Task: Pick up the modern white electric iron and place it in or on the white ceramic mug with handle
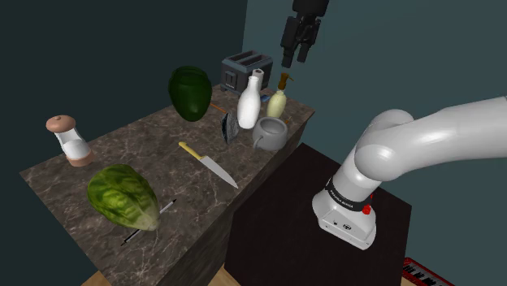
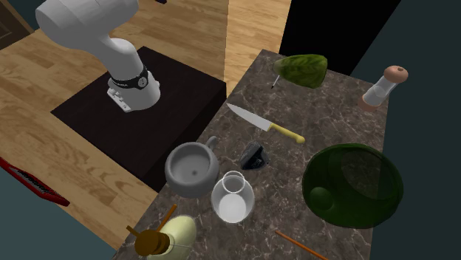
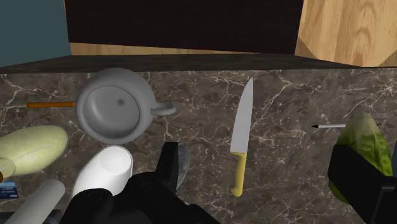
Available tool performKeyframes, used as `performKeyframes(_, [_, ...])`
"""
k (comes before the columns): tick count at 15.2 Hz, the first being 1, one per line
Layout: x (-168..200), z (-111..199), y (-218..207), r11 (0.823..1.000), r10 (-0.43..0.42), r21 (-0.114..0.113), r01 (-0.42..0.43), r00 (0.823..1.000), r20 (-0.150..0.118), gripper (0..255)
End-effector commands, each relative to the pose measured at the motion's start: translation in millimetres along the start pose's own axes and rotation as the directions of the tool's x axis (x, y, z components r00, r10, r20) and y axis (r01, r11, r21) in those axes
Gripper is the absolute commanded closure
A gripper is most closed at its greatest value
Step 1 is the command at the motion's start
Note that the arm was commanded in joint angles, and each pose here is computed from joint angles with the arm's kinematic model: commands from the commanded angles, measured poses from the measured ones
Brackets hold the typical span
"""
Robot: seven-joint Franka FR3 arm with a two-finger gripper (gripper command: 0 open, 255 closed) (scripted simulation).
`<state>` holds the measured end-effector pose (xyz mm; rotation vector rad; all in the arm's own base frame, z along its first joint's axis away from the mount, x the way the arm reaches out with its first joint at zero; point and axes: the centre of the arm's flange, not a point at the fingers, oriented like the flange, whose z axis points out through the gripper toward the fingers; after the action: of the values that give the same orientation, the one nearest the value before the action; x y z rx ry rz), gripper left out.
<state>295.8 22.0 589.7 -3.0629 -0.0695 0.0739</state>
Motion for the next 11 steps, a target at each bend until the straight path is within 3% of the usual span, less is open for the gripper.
performKeyframes(1, [0.0,0.0,0.0,1.000,0.000,0.000,0.000,1.000,0.000,0])
performKeyframes(11, [89.6,95.8,-7.8,0.993,0.038,-0.107,-0.039,0.999,-0.014,0])
